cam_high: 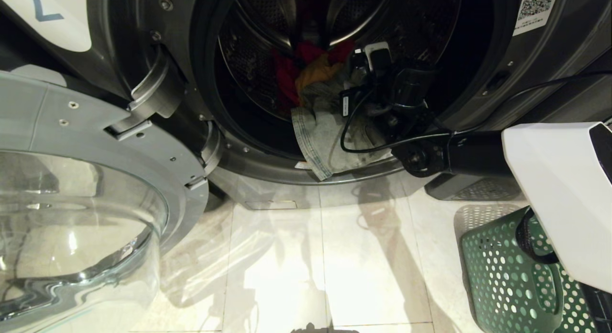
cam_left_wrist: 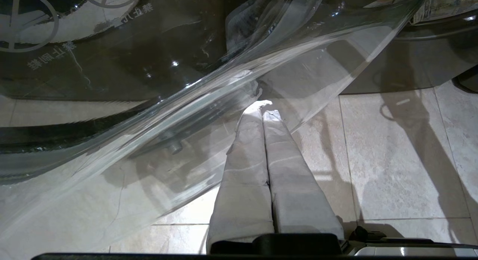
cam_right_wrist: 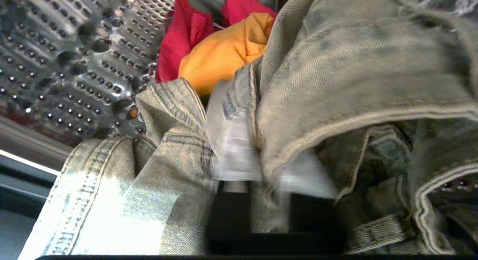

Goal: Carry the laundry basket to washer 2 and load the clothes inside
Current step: Place the clothes into the washing machine

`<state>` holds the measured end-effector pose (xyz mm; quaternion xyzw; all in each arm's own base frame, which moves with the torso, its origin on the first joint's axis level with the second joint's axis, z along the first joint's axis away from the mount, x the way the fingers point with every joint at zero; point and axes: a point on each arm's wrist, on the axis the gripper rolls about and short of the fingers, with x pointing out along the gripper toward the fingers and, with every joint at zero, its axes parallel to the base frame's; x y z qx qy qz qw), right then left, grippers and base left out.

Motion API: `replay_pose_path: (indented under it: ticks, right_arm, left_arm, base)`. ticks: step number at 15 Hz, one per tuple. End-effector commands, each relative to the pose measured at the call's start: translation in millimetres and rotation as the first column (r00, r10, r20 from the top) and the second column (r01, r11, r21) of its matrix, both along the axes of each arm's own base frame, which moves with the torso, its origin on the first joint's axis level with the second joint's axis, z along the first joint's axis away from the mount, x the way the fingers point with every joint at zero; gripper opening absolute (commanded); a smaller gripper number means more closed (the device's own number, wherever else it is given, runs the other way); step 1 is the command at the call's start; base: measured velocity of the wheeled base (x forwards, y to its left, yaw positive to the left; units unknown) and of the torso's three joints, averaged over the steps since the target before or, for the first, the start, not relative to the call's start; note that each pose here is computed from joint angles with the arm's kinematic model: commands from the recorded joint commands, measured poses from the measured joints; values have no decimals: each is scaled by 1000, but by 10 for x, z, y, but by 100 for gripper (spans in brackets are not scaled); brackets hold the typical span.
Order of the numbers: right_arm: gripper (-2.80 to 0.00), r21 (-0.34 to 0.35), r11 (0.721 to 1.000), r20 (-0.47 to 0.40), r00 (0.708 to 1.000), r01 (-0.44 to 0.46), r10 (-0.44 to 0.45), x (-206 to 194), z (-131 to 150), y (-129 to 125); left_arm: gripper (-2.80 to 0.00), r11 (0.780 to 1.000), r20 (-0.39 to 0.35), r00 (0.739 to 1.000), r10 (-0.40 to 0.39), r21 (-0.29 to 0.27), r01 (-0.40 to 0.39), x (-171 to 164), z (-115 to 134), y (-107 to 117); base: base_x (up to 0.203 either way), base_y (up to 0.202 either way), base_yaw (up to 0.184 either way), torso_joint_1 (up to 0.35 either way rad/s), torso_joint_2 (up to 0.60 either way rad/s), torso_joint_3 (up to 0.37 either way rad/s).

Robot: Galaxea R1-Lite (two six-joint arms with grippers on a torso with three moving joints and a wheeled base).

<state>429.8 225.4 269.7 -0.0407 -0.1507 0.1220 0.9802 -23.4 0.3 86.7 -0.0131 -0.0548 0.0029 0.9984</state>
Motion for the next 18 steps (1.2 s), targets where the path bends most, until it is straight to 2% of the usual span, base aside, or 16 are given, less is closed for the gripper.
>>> replay_pose_path:
  ticks: [1, 3, 6, 8, 10, 12, 15, 16, 18]
  right_arm:
    - [0, -5, 1000, -15, 1000, -2, 2, -37, 57, -19]
    - [0, -12, 1000, -89, 996, -16, 14, -87, 87, -32]
    - [0, 72, 996, -177, 982, -59, 71, -253, 213, 4]
    - [0, 104, 991, -182, 978, -86, 104, -417, 373, 33]
    - [0, 91, 990, -203, 972, -106, 123, -586, 491, 41]
    - [0, 35, 993, -333, 935, -112, 117, -698, 409, 57]
    - [0, 21, 992, -387, 914, -123, 122, -879, 404, 18]
    - [0, 0, 991, -424, 898, -130, 118, -949, 347, -5]
    - [0, -52, 987, -539, 836, -152, 101, -1147, 193, -47]
  left_arm:
    - [-280, 1000, -40, 999, 0, -1, 0, 33, -110, 0]
    - [-280, 1000, -40, 999, 0, -1, 0, 33, -110, 0]
    - [-280, 1000, -40, 999, 0, -1, 0, 33, -110, 0]
    - [-280, 1000, -41, 999, 0, -1, 0, 34, -110, 0]
    - [-280, 1000, -41, 999, 0, -1, 0, 34, -110, 0]
    - [-280, 1000, -40, 999, 0, -1, 0, 33, -110, 0]
    - [-280, 1000, -40, 999, 0, -1, 0, 33, -110, 0]
    - [-280, 1000, -40, 999, 0, -1, 0, 33, -110, 0]
    - [-280, 1000, -41, 999, 0, -1, 0, 34, -110, 0]
  base:
    - [0, 0, 0, 0, 0, 0]
    - [0, 0, 0, 0, 0, 0]
    - [0, 0, 0, 0, 0, 0]
    - [0, 0, 0, 0, 0, 0]
    - [0, 0, 0, 0, 0, 0]
    - [0, 0, 0, 0, 0, 0]
    - [0, 0, 0, 0, 0, 0]
    - [0, 0, 0, 0, 0, 0]
    - [0, 0, 0, 0, 0, 0]
